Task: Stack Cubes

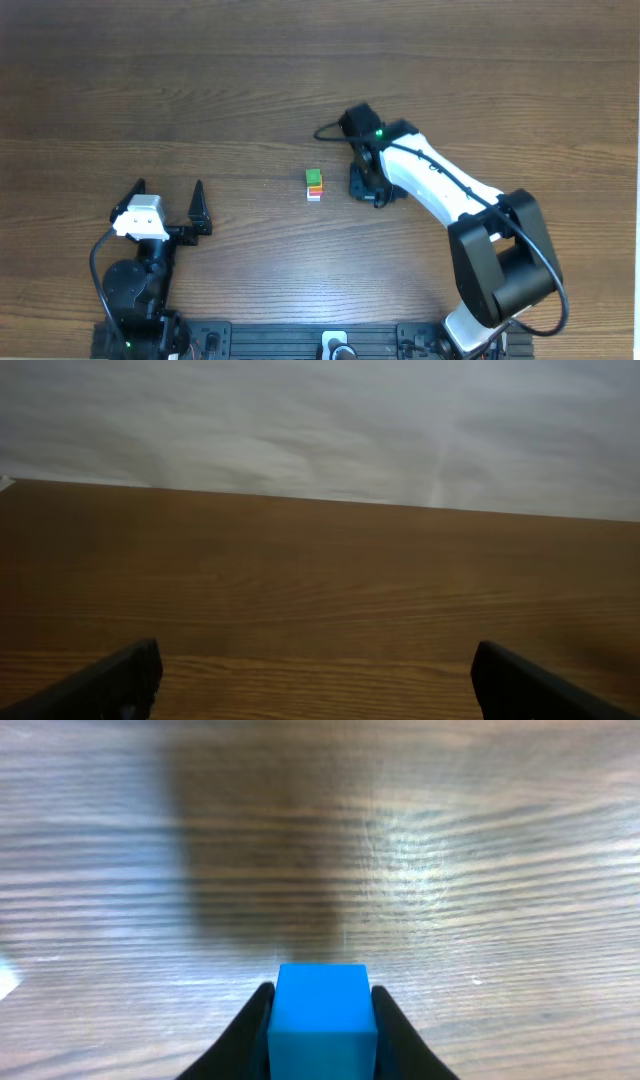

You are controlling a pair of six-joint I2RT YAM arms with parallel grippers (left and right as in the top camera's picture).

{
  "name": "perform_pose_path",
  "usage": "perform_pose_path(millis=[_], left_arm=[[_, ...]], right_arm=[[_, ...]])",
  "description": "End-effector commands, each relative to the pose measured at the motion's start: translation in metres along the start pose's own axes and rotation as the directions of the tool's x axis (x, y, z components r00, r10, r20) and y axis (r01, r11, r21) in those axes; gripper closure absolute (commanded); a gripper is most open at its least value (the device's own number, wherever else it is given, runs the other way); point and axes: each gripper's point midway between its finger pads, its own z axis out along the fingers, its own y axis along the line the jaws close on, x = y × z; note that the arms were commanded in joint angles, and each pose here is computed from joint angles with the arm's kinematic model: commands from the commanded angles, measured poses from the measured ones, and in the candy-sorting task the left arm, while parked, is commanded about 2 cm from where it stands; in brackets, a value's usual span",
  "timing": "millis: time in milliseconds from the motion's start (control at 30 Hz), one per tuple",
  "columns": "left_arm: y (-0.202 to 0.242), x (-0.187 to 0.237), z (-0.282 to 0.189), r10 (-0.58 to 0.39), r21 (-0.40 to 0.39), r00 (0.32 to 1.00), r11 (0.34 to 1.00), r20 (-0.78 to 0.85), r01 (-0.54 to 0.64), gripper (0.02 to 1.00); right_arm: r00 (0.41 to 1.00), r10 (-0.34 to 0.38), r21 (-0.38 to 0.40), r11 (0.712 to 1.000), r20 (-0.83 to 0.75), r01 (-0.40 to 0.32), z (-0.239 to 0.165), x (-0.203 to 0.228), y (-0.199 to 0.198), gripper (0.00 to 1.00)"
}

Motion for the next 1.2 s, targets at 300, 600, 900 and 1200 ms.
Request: perform_pose_path(millis=[300, 600, 900, 1200], left_arm=[[0.002, 0.002, 0.000, 0.018, -0.012, 1.000, 1.000, -0.002, -0.018, 0.018], [0.002, 0.002, 0.000, 0.018, -0.012, 1.000, 1.000, -0.002, -0.018, 0.018], [0.002, 0.002, 0.000, 0.018, -0.012, 1.000, 1.000, -0.002, -0.018, 0.018], [0.002, 0.002, 0.000, 0.018, -0.012, 1.000, 1.000, -0.002, -0.018, 0.018]], right_arm=[[0.964, -0.087, -0.093, 0.989, 0.253, 0.114, -0.155, -0.021, 0.067, 0.991], [0.977, -0.112, -0.070, 0.989, 0.184, 0.127, -0.130, 0.001, 0.105, 0.989], [0.983, -0.120, -0.038, 0.991, 0.141, 0.126, -0.103, -0.002, 0.113, 0.989], [0.985, -0.118, -0.029, 0.992, 0.129, 0.122, -0.094, -0.005, 0.114, 0.991]])
